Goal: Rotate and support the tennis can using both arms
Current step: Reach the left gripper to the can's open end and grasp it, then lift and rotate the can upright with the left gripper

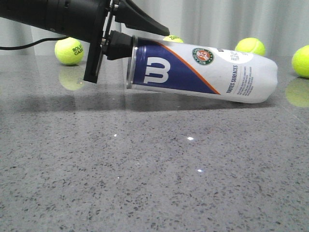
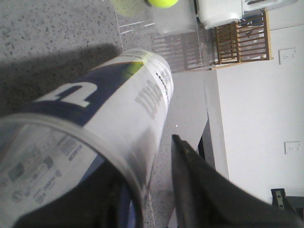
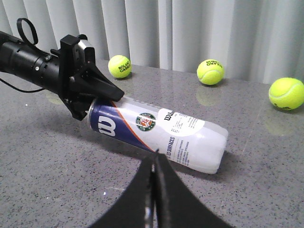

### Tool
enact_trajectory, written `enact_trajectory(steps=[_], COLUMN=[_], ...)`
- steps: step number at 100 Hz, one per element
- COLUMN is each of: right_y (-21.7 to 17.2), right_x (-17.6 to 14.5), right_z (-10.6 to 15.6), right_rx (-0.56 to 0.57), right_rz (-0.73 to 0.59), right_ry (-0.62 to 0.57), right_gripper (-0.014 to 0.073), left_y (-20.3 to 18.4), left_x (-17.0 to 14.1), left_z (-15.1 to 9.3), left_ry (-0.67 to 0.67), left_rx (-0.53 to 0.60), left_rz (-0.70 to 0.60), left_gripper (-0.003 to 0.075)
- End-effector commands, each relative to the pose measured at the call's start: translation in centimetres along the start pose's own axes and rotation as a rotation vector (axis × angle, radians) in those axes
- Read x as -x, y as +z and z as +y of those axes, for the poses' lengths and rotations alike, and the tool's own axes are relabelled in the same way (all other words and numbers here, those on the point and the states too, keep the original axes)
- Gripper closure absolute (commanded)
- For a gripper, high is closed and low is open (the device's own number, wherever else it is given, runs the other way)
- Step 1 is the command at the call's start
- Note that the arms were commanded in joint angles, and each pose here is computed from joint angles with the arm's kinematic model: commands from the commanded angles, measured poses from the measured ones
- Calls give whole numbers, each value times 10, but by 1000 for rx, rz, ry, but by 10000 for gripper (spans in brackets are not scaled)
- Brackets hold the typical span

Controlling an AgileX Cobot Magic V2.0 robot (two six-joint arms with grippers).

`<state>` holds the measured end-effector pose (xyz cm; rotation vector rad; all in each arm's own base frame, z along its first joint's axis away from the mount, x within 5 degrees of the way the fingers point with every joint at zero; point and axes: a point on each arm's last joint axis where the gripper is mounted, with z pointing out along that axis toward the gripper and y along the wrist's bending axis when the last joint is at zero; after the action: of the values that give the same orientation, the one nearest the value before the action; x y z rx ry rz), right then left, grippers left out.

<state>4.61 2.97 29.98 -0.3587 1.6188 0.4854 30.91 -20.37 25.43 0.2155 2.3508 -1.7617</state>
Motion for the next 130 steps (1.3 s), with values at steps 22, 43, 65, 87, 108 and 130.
enact_trajectory(steps=[22, 43, 65, 87, 108, 130], right_y=[-1, -1, -1, -1, -1, -1], right_x=[14, 14, 14, 14, 14, 14], right_z=[0, 0, 0, 0, 0, 0], right_rx=[-5, -5, -5, -5, -5, -5], right_rz=[-88, -88, -88, -88, -88, -88], right_ry=[-4, -4, -4, -4, -4, -4], right_gripper=[655, 655, 655, 655, 655, 655], left_y=[-7, -10, -18, -43, -78, -79], left_x=[6, 9, 9, 10, 9, -7], left_z=[-38, -46, -78, -140, -195, -216], left_ry=[0, -37, 298, 707, 1000, 1111], left_rx=[-186, -282, -378, -172, 206, 595], left_rz=[-58, -87, -60, -11, -36, 92], left_gripper=[687, 730, 739, 739, 739, 739])
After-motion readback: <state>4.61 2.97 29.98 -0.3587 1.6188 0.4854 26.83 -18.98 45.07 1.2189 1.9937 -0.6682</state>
